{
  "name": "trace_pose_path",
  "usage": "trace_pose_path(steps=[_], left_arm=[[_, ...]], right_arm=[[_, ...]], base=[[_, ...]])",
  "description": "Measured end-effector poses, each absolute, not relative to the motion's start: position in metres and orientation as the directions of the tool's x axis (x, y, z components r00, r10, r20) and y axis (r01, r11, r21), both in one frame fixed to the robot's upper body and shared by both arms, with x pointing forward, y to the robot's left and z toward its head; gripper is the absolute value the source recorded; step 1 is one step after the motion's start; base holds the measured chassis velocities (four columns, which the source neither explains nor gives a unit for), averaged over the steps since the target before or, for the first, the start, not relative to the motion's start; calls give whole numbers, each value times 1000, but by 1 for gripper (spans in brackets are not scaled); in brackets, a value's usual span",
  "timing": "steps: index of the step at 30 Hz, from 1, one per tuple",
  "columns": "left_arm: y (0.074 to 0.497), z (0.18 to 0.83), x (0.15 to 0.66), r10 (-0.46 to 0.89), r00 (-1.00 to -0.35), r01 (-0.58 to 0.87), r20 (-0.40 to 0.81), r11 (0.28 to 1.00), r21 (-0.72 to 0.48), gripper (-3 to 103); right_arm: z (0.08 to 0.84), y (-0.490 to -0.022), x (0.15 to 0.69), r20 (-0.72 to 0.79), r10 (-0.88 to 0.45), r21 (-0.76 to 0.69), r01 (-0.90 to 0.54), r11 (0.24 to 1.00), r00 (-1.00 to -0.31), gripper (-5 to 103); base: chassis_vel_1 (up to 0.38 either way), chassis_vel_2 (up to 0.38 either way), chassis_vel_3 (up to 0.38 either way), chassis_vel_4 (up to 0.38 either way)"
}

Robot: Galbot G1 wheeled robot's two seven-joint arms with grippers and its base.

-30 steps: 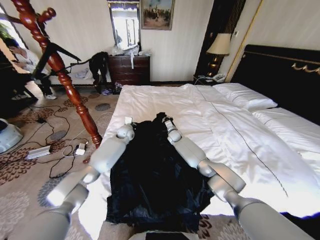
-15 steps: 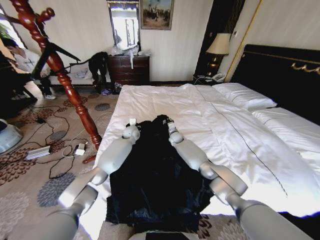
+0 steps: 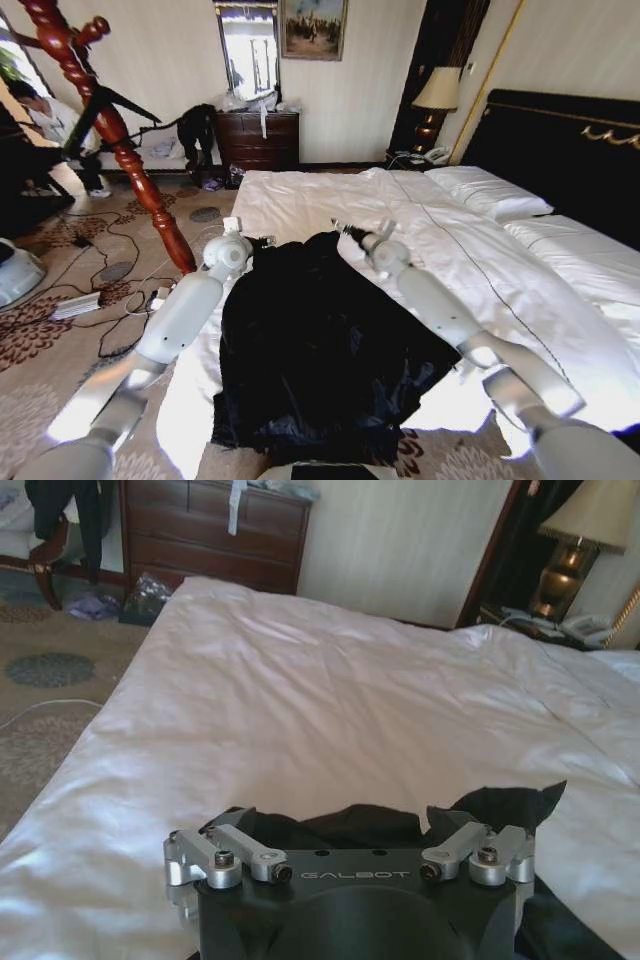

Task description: Pick up the clothes from the bed and hang them on the clothes hanger.

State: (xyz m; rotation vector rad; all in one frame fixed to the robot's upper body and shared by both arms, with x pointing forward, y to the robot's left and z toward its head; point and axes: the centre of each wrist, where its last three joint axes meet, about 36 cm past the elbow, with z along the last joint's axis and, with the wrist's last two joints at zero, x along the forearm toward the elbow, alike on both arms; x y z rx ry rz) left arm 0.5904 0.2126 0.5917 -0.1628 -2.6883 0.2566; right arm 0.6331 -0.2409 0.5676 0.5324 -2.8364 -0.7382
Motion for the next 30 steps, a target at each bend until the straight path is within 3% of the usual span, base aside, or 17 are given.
trace_pose_path(steps=[2,6,10,17,22,27,30], left_arm=[[214,593,588,147,-905,67,400,976,-206,97],[231,594,563,67,-935,19,349,990,-141,100],[270,582,499,-46,-968,-38,247,999,36,100],[300,552,427,-106,-988,-112,110,992,-58,100],[302,539,390,-117,-990,-120,73,992,-37,100],[297,539,352,-151,-985,-156,81,986,-57,100],[298,515,335,-222,-972,-220,81,975,25,100]], right_arm=[[571,-246,632,57,-371,493,-297,817,-927,95],[572,-283,623,168,-255,441,-158,883,-952,100],[538,-357,585,389,-55,384,107,917,-920,100],[520,-402,511,450,39,443,261,858,-892,100],[510,-405,468,475,67,432,300,850,-877,100],[475,-408,438,544,82,328,302,895,-835,100],[462,-406,435,647,-50,316,207,926,-761,100]], base=[[0,0,0,0],[0,0,0,0],[0,0,0,0],[0,0,0,0],[0,0,0,0],[0,0,0,0],[0,0,0,0]])
